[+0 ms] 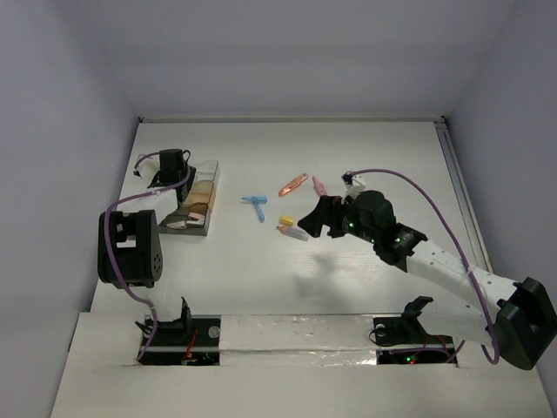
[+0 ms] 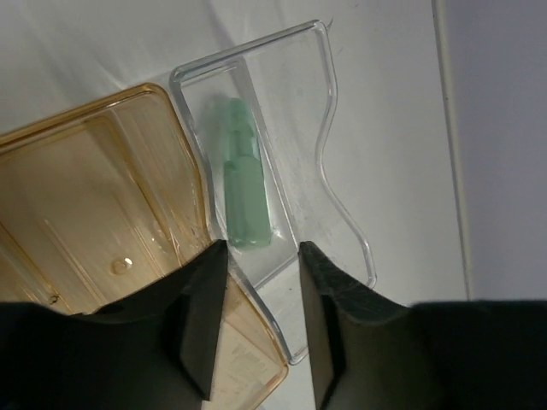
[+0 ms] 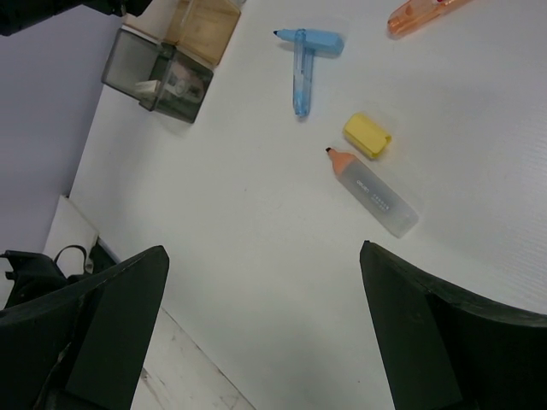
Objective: Sort the stationery into containers
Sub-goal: Place the pen in the storage box, then pick up the pen from the center of the board.
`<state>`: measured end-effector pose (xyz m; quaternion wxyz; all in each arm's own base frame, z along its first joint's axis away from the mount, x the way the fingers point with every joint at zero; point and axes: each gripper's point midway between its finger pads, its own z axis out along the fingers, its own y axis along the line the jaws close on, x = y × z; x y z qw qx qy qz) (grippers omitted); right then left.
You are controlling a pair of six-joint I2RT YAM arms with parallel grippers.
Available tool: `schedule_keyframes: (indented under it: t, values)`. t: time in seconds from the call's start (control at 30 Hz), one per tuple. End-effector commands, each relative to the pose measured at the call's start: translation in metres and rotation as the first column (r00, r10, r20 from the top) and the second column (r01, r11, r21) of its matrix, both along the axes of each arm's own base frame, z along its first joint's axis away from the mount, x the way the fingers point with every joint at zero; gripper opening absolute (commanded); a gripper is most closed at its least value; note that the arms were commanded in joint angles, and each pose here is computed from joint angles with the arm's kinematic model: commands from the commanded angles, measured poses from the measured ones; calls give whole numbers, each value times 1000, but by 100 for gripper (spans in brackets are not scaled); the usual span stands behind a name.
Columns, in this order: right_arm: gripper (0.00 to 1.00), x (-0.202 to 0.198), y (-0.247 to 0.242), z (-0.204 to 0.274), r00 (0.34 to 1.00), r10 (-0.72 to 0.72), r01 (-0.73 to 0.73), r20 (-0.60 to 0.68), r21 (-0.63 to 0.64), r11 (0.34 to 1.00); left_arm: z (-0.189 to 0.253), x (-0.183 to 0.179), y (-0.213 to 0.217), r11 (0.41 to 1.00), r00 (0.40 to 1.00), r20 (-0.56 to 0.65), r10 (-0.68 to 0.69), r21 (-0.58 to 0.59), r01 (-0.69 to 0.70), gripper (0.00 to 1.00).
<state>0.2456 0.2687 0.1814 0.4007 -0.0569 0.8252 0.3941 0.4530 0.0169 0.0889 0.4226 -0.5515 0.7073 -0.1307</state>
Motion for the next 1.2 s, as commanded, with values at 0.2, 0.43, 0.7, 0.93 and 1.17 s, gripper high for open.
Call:
schedule_keyframes:
  t: [0.2, 0.43, 0.7, 0.93, 1.17]
  values:
    - [100, 8, 6, 12, 999, 12, -14, 52, 25, 1000, 57, 6, 13, 995, 990, 143, -6, 98, -8, 47]
    - [85, 20, -1, -3, 998, -47, 49, 32, -37, 998, 136, -9, -30, 964, 926, 325, -194, 240, 118, 46]
    - [41, 45, -6, -12, 991, -136, 136, 6, -99, 986, 158, -70, -142, 830, 721, 422, -549, 375, 412, 47]
    - [26, 89, -9, -19, 978, -210, 206, 7, -217, 954, 118, -136, -184, 692, 581, 376, -722, 411, 593, 46]
    - [33, 146, -48, -37, 963, -270, 246, 6, -427, 870, 105, -193, -212, 546, 389, 397, -831, 448, 708, 46]
